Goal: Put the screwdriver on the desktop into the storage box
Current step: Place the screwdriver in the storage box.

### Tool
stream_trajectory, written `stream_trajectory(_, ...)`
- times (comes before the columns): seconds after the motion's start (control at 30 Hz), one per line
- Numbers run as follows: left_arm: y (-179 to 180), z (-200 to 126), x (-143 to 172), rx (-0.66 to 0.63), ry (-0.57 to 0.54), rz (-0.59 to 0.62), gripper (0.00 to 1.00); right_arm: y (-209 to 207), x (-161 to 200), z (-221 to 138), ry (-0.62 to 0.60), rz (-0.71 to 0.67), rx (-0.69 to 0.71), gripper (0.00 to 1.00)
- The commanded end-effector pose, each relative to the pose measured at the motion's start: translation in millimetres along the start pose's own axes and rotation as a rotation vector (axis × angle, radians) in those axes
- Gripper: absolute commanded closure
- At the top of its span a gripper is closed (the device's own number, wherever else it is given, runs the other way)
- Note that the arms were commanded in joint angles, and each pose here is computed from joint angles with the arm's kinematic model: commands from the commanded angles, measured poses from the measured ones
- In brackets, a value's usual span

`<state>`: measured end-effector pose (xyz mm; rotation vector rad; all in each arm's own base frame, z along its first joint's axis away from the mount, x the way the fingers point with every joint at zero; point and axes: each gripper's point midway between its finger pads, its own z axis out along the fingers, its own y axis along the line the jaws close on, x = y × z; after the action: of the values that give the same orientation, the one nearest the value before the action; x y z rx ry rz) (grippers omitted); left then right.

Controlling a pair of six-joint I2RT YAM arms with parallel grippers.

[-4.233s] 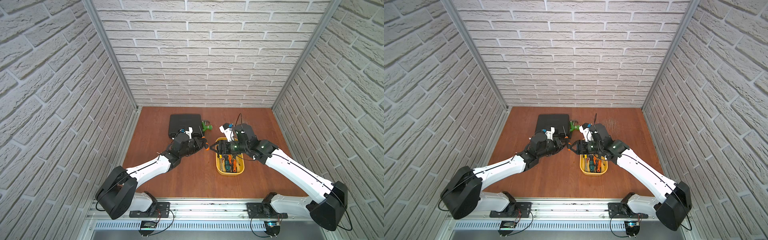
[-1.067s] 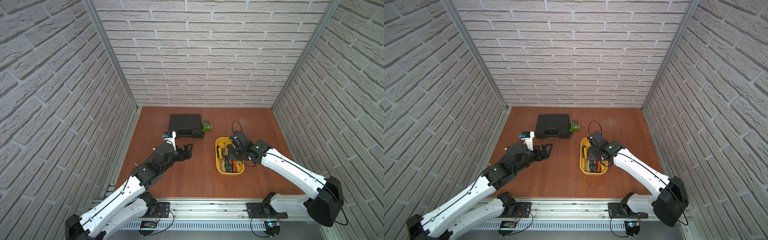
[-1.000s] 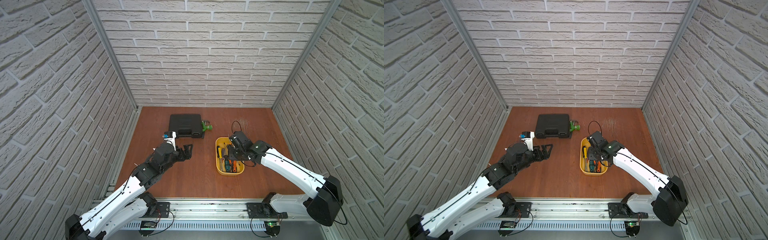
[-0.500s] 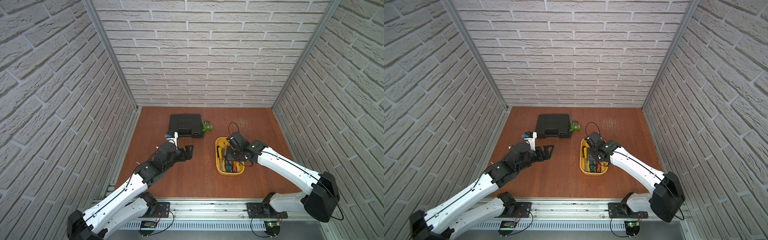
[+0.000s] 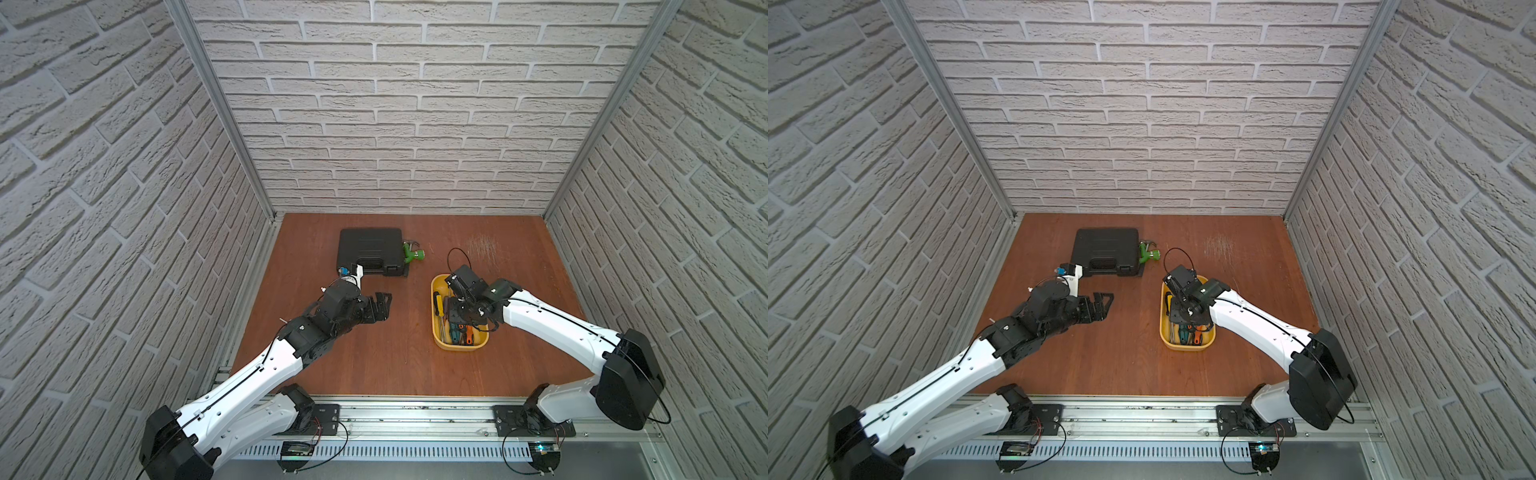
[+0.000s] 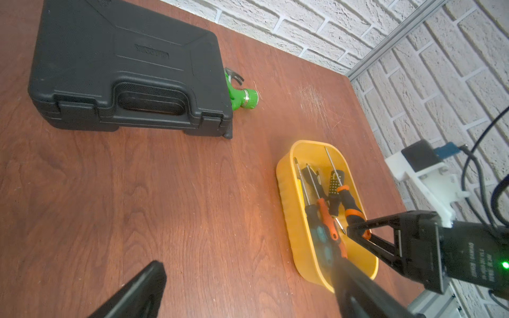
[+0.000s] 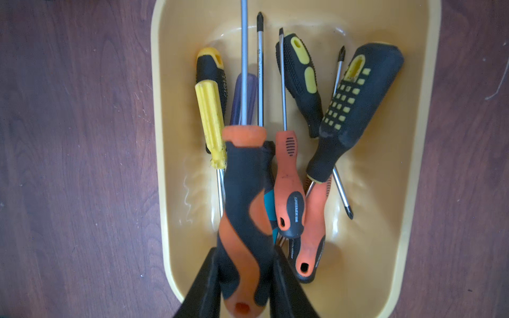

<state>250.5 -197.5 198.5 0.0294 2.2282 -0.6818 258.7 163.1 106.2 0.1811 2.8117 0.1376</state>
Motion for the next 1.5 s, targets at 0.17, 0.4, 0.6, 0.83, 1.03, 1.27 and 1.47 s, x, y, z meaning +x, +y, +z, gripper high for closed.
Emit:
stream_trajectory(0.17,-13,7,-8,0.03,0.006,0.002,0.02,7,0,7,-0.015,0.017,-0.028,0.98)
stream_trajectory(0.4,-15,19,2,0.017,0.061,0.037,0.02,10,-1,10,-0.005,0.007,-0.023,0.98)
stream_trajectory(0.6,-20,27,10,0.017,0.101,0.059,0.02,8,1,11,-0.005,0.017,-0.022,0.98)
stream_trajectory(0.83,-22,29,15,0.016,0.116,0.069,0.02,7,3,11,0.0,0.017,-0.024,0.98)
stream_trajectory(1.03,-22,28,14,0.015,0.111,0.073,0.02,5,1,7,-0.013,0.016,-0.019,0.98)
stream_trajectory(1.27,-23,28,13,0.015,0.111,0.076,0.02,4,2,8,-0.01,0.02,-0.017,0.97)
stream_trajectory(1.47,-23,29,14,0.016,0.113,0.076,0.02,4,2,8,-0.011,0.021,-0.018,0.98)
